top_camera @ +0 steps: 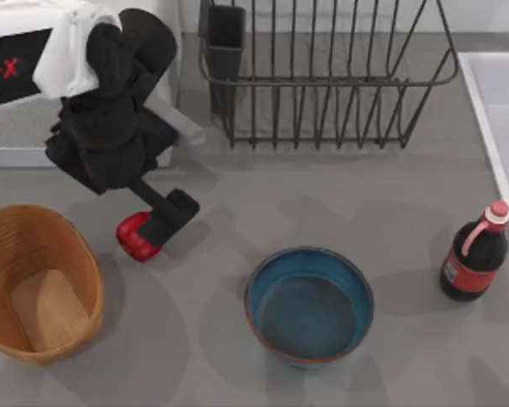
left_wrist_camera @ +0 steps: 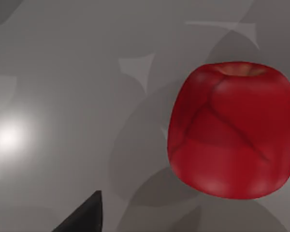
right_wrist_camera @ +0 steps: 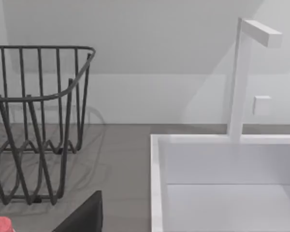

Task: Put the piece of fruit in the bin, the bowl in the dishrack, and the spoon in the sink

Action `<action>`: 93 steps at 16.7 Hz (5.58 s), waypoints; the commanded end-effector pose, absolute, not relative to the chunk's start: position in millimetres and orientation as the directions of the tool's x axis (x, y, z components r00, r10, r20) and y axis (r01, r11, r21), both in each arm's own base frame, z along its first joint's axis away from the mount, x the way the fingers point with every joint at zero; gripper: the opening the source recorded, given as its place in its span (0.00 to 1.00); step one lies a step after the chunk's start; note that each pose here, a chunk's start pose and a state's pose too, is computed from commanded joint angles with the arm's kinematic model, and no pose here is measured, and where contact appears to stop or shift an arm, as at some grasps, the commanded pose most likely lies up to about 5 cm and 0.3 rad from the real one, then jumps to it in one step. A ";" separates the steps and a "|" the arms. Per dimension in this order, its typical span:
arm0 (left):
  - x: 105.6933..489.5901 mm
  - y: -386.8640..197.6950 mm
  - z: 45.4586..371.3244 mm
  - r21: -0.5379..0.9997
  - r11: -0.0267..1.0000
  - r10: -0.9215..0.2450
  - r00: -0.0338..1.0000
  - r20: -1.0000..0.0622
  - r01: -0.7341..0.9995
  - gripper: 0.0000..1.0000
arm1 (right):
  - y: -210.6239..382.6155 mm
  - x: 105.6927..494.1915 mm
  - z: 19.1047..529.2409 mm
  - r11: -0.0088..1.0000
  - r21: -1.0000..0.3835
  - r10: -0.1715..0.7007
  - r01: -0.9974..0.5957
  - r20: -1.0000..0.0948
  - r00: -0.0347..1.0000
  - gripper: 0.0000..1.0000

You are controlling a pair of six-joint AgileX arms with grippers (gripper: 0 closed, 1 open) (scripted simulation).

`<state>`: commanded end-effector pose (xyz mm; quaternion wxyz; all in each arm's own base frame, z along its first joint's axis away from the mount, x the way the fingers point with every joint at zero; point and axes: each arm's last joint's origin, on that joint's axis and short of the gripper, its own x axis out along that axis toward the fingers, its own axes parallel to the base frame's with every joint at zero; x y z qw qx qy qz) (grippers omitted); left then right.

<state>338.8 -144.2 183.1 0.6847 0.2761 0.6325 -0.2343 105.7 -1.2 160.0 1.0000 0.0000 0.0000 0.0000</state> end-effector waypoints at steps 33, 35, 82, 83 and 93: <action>347.0 -145.7 108.5 0.075 0.729 0.039 0.069 -0.997 0.681 0.00 | -1.2 105.7 160.0 1.000 0.000 0.000 0.000 0.000 1.000 1.00; 347.0 -145.7 108.5 0.075 0.729 0.039 0.069 -0.997 0.681 0.00 | -1.2 105.7 160.0 1.000 0.000 0.000 0.000 0.000 1.000 1.00; 313.4 -152.5 235.7 -0.429 -0.764 0.430 -0.116 -0.895 0.482 0.00 | -1.2 105.7 160.0 1.000 0.000 0.000 0.000 0.000 1.000 1.00; 312.0 -152.7 237.1 -0.457 -0.794 0.449 -0.120 -0.885 0.399 0.00 | -1.2 105.7 160.0 1.000 0.000 0.000 0.000 0.000 1.000 1.00; 306.0 -153.2 244.8 -0.538 -0.842 0.538 -0.137 -0.832 -0.040 0.00 | -1.2 105.7 160.0 1.000 0.000 0.000 0.000 0.000 1.000 1.00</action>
